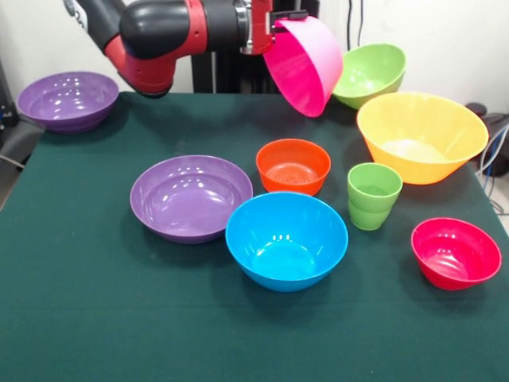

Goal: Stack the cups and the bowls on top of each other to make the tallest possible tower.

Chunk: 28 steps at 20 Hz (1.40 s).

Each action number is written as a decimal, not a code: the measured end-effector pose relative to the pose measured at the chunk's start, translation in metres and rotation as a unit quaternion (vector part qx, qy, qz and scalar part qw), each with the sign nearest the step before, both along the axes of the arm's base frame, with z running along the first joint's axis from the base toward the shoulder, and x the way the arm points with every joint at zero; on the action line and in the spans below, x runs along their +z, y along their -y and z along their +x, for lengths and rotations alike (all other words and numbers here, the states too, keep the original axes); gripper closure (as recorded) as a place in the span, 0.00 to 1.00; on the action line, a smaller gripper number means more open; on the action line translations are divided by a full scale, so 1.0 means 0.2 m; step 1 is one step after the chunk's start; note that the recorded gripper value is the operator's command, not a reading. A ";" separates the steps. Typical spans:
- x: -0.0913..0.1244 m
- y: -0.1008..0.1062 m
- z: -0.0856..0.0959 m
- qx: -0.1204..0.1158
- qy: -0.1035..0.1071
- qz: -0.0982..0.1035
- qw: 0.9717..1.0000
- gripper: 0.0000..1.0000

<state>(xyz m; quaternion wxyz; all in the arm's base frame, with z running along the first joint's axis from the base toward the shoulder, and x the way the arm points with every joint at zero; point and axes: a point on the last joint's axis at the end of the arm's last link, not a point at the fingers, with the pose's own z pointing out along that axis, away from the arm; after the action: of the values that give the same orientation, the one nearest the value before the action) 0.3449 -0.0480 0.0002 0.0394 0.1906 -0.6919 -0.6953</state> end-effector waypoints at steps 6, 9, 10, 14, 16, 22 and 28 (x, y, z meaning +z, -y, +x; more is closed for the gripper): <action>-0.04 -0.02 -0.06 -0.001 -0.022 0.014 1.000 1.00; -0.05 -0.03 -0.06 -0.004 -0.025 0.018 1.000 1.00; -0.05 -0.03 -0.06 -0.004 -0.025 0.018 1.000 1.00; -0.05 -0.02 -0.06 -0.008 -0.025 0.019 0.999 1.00; -0.05 -0.02 -0.06 -0.009 -0.025 0.019 0.999 1.00; -0.05 -0.01 -0.06 -0.010 -0.025 0.019 0.999 1.00; -0.05 -0.01 -0.06 -0.011 -0.025 0.019 0.999 1.00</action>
<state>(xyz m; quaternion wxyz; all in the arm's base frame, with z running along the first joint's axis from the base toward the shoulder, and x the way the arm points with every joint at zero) 0.3319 -0.0459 -0.0102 0.0454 0.1662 -0.6795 -0.7132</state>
